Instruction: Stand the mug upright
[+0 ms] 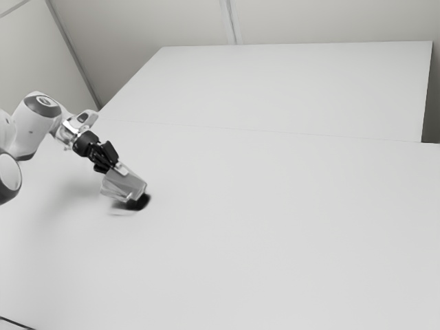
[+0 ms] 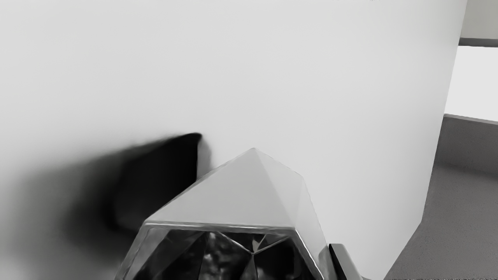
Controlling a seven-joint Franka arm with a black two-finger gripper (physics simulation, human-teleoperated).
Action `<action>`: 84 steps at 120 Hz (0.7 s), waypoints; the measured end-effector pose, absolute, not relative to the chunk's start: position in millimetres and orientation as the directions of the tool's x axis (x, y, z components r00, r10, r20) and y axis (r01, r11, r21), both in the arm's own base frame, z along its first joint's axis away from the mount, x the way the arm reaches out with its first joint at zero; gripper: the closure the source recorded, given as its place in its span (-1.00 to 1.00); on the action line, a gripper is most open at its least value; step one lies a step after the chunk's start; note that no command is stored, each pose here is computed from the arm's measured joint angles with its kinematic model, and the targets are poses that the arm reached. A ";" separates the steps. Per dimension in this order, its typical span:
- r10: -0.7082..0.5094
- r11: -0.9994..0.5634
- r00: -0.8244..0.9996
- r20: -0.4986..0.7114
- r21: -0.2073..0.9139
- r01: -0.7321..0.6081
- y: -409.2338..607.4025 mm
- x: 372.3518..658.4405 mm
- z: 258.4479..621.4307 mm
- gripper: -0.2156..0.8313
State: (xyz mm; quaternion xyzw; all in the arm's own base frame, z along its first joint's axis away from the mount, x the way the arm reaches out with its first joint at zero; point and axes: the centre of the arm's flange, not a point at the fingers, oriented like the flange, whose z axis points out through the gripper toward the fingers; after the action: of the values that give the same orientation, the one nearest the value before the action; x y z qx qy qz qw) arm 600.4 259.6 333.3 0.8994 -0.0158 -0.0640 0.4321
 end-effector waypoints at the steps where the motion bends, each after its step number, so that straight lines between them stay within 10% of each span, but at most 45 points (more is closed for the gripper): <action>1: -0.085 -0.628 0.991 -0.100 0.778 0.024 258.5 600.7 335.4 0.85; 84: -0.347 -0.887 0.931 -0.113 0.361 -0.286 17.7 545.8 492.4 0.90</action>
State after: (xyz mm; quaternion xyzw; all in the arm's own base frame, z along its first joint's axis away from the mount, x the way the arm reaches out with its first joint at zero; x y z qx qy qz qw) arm 545.8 17.7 492.4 0.9675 -0.1635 -0.0877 0.1719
